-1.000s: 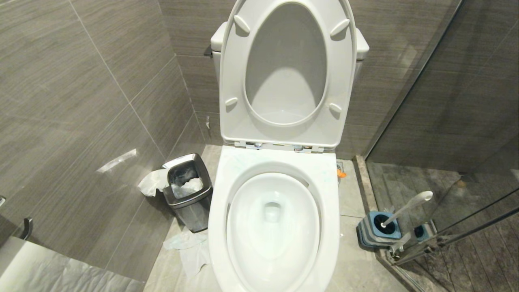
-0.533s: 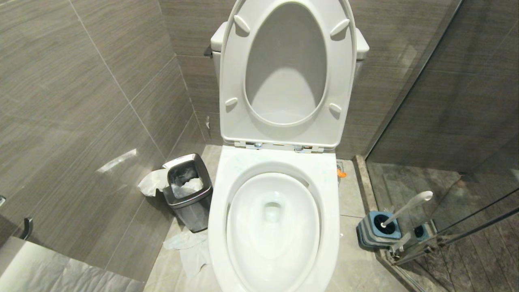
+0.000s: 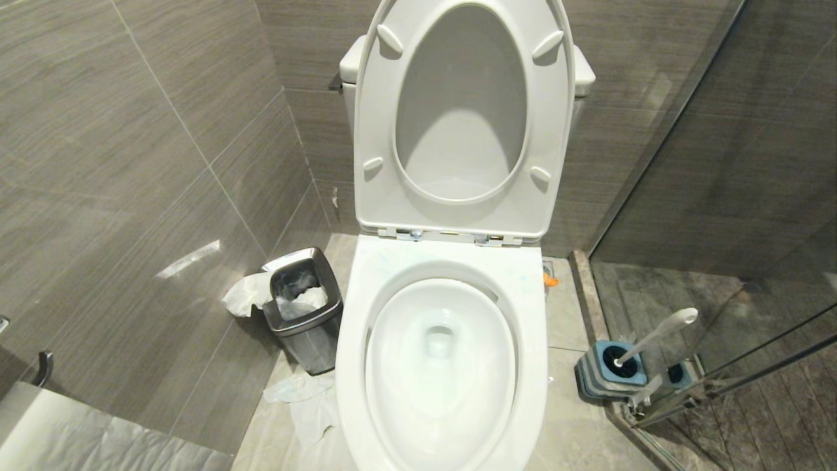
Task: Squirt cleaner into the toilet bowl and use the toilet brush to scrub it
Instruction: Pour in the cleaning agent
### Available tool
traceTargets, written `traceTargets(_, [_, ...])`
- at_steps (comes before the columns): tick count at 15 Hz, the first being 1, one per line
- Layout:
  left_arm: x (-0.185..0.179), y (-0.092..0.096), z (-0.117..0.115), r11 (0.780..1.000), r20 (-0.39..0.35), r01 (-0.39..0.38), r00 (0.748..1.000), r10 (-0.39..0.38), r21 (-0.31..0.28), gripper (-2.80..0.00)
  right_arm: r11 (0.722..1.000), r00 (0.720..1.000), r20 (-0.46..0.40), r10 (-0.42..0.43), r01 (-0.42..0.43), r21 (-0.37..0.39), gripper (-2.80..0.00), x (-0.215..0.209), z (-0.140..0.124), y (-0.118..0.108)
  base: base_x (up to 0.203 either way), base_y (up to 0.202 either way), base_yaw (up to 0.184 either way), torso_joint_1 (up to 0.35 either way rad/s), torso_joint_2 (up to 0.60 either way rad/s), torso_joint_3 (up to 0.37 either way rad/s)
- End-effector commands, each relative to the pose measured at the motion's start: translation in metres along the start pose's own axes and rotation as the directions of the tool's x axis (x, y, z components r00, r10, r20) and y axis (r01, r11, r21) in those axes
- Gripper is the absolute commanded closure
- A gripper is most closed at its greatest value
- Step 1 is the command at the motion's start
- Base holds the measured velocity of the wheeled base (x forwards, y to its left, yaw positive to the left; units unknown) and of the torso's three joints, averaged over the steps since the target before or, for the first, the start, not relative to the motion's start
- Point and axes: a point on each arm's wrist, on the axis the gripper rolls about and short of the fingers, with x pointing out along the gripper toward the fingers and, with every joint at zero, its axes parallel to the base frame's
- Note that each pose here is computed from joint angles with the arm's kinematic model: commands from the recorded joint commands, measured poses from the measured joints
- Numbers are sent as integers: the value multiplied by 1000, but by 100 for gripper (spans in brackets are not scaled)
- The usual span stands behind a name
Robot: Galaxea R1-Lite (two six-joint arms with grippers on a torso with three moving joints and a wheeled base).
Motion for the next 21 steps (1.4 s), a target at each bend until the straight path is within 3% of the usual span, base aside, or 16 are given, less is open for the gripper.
traceTargets(1, [0,0,-1,1000,-5,1,1000,-1,0,0,1000,1000,-29,6,-6,2,0,1,11,0,0,0,0,0,0,0])
traceTargets(3, [0,0,-1,1000,-5,1,1000,-1,0,0,1000,997,-71,11,-11,5,0,6,29,1,0,0,0,0,0,0])
traceTargets(7, [0,0,0,1000,-3,1,1000,-1,1,0,999,998,-46,32,-32,3,0,12,50,2,0,0,0,0,0,0])
traceTargets(21, [0,0,0,1000,-3,-5,1000,5,3,0,998,997,-53,56,-56,1,0,19,63,3,0,0,0,0,1,-32])
